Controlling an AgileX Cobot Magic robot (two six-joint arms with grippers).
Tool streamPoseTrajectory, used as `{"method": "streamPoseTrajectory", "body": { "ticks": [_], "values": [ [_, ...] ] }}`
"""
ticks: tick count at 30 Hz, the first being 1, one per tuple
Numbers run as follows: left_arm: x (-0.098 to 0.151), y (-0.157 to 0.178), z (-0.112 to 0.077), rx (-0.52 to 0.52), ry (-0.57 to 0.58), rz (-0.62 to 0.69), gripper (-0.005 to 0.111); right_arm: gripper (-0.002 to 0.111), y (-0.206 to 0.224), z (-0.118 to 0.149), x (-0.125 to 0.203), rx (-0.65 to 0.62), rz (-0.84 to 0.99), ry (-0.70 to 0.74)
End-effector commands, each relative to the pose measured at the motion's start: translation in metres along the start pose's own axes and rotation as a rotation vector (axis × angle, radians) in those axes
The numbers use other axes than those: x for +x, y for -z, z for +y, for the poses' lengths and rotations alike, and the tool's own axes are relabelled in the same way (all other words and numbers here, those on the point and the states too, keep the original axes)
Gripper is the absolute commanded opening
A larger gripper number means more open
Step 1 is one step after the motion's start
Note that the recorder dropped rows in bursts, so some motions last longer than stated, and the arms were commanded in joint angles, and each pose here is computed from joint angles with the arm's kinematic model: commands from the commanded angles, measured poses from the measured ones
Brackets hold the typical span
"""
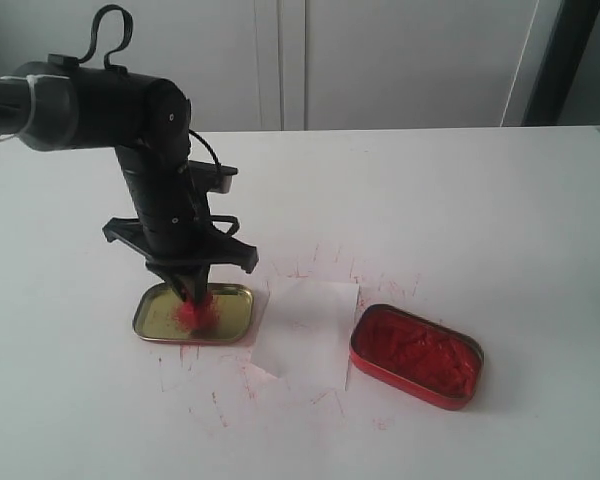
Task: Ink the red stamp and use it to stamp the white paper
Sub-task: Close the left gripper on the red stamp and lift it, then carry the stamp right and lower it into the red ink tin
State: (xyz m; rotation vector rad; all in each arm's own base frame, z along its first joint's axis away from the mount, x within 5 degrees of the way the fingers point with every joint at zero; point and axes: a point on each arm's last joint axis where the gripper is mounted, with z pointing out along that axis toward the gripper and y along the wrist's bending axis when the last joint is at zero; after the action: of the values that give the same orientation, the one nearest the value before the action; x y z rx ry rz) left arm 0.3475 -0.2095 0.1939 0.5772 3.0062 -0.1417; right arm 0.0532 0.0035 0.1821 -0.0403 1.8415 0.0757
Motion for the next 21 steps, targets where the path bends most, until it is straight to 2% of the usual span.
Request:
{"method": "streamPoseTrajectory", "body": {
  "ticks": [1, 6, 12, 21],
  "values": [
    [0.0, 0.016, -0.004, -0.003, -0.023, 0.049, 0.0, 0.0, 0.0, 0.0, 0.0, 0.003, -0.013, 0.0],
    [-0.002, 0.03, -0.019, 0.002, -0.088, 0.047, 0.0, 0.0, 0.0, 0.0, 0.0, 0.003, -0.013, 0.0],
    [-0.002, 0.045, -0.06, 0.022, -0.212, -0.01, 0.0, 0.0, 0.0, 0.0, 0.0, 0.003, -0.013, 0.0],
    [0.001, 0.071, -0.11, 0.057, -0.346, -0.102, 0.0, 0.0, 0.0, 0.0, 0.0, 0.003, -0.013, 0.0]
  ]
}}
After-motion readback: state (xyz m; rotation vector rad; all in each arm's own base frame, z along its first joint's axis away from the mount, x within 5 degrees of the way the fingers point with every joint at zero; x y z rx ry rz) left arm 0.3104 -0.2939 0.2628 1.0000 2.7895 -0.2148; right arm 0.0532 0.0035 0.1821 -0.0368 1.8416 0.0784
